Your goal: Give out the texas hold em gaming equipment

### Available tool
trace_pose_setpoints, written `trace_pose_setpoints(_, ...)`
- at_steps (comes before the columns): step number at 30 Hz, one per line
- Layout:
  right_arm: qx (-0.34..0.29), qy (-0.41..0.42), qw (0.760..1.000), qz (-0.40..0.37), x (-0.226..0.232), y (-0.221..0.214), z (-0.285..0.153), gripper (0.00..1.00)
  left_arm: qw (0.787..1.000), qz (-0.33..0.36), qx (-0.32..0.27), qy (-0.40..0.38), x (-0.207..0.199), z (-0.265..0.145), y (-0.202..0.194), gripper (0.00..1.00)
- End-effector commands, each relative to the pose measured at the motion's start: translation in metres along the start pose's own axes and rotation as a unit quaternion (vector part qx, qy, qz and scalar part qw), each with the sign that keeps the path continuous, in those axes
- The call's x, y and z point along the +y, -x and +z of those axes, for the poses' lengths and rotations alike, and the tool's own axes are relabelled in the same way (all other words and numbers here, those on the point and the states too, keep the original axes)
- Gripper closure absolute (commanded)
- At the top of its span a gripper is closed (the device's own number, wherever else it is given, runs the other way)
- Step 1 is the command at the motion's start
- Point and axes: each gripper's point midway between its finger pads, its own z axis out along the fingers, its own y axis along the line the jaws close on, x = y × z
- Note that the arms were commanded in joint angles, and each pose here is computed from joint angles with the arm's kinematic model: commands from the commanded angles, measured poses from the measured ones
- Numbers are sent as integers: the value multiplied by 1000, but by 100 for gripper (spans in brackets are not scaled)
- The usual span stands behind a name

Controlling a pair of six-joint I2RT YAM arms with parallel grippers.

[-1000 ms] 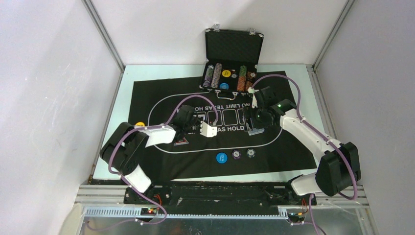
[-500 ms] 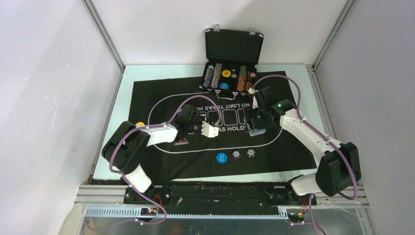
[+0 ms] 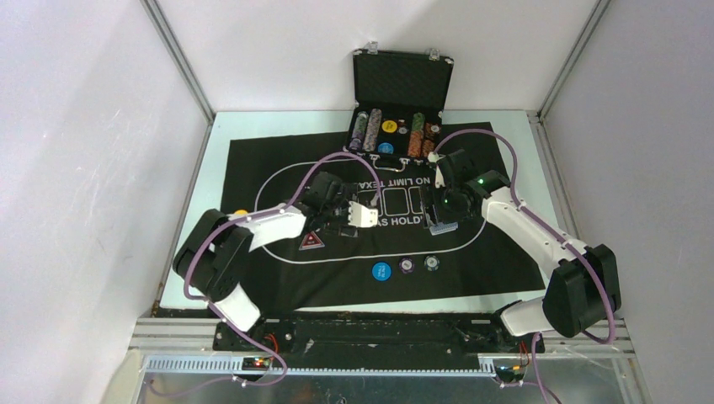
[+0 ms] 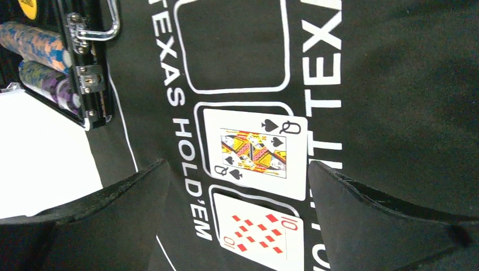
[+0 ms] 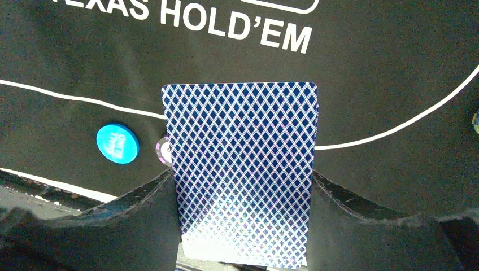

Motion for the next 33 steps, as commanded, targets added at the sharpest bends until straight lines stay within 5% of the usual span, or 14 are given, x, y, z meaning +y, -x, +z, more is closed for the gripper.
trace_pose_setpoints(1,-41,9,999,1,8,24,-14,100,999,-35,-40,9,23,-24,30,0)
trace_pose_setpoints(7,-44,14,999,-9,13,25,-13,100,992,-73,-88,44,44,-46,52,0)
trace_pose_setpoints(12,-46,16,999,-17,15,24,-15,100,961,-188,-155,129,106,-89,67,0)
trace_pose_setpoints(18,-42,33,997,-50,26,14,-7,100,855,-411,-256,186,197,-163,73,0)
trace_pose_setpoints(21,-43,37,996,-76,33,9,-5,100,799,-502,-299,141,219,-180,83,0)
trace_pose_setpoints(26,-36,70,990,-119,55,0,-2,100,760,-548,-339,88,265,-212,118,0)
trace_pose_setpoints(30,-33,92,984,-146,66,-6,3,100,705,-600,-375,47,267,-213,132,0)
trace_pose_setpoints(33,-36,107,978,-177,74,-11,4,100,671,-634,-384,13,226,-191,124,0)
